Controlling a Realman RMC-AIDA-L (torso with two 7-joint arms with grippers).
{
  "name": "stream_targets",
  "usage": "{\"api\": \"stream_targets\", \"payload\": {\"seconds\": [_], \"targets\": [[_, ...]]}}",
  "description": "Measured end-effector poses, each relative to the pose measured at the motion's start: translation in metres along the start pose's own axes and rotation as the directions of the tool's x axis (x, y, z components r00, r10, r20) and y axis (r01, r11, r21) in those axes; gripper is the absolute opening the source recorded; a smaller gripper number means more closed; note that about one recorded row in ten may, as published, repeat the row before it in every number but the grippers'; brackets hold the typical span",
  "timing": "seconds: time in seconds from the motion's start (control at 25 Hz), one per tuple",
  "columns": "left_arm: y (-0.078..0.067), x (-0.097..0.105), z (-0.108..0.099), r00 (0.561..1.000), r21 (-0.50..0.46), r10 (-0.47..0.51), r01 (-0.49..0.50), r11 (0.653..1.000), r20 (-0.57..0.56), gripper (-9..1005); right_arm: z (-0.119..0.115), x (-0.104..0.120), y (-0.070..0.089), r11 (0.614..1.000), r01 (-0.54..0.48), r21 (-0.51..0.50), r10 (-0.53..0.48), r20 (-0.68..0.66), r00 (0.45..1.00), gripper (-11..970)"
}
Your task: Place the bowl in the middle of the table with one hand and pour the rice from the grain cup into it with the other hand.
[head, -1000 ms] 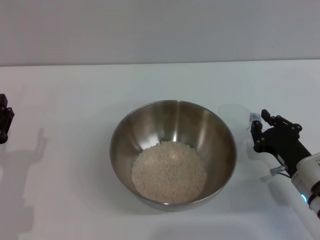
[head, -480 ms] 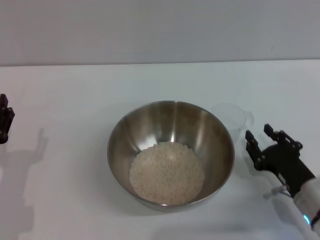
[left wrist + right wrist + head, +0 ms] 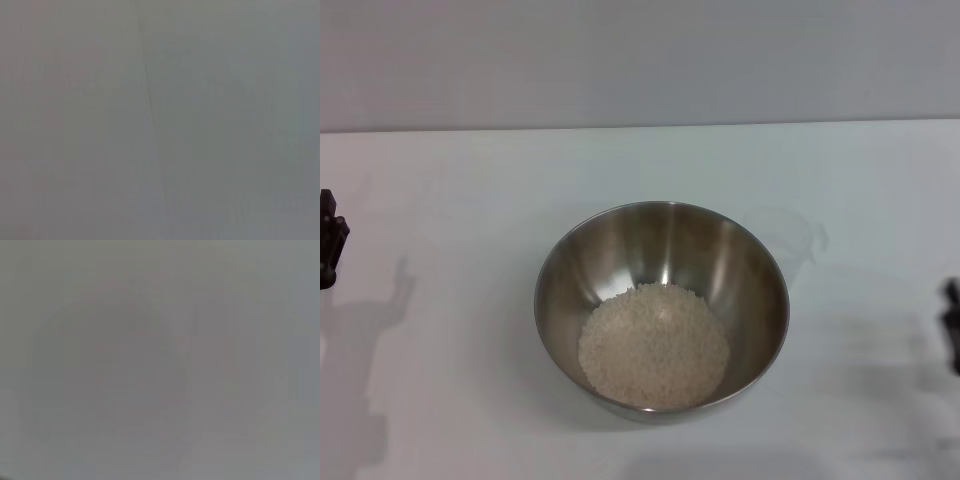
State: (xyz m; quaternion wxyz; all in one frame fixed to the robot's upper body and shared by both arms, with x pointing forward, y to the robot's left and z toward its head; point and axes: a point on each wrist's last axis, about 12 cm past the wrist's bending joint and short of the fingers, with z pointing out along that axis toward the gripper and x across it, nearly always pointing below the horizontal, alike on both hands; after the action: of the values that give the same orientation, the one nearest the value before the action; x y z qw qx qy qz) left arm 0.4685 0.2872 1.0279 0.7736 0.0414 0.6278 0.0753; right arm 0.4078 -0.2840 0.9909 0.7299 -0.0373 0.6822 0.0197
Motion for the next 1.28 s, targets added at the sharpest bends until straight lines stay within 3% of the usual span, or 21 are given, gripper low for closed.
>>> {"api": "stream_targets", "payload": {"seconds": [0.08,0.2,0.24,0.44,0.72,1.28], "targets": [[0.000,0.000,0.000,1.000,0.000,0.000,0.000,1.000,0.000,829,-0.010,-0.005,-0.012,0.997,0.008,0.072,-0.011,0.044,0.999,465],[0.000,0.000,0.000,1.000,-0.001,0.000,0.000,1.000,-0.001,829,-0.022,-0.012,-0.030,0.984,0.014,0.178,-0.033,0.106,0.994,545],[0.000,0.000,-0.001,1.000,-0.001,0.000,0.000,1.000,-0.001,829,-0.031,-0.018,-0.043,0.972,0.002,0.234,-0.040,0.156,0.987,571],[0.001,0.001,-0.002,1.000,-0.003,0.002,-0.002,1.000,-0.006,829,-0.046,-0.028,-0.064,0.951,-0.033,0.306,-0.042,0.236,0.971,652],[0.002,0.002,-0.003,1.000,-0.005,0.007,-0.007,1.000,-0.011,829,-0.045,-0.027,-0.065,0.949,-0.038,0.314,-0.039,0.234,0.971,766],[0.011,0.009,-0.008,0.998,-0.009,-0.050,0.050,0.999,-0.041,830,-0.043,-0.027,-0.065,0.949,-0.037,0.314,-0.039,0.234,0.972,766]]}}
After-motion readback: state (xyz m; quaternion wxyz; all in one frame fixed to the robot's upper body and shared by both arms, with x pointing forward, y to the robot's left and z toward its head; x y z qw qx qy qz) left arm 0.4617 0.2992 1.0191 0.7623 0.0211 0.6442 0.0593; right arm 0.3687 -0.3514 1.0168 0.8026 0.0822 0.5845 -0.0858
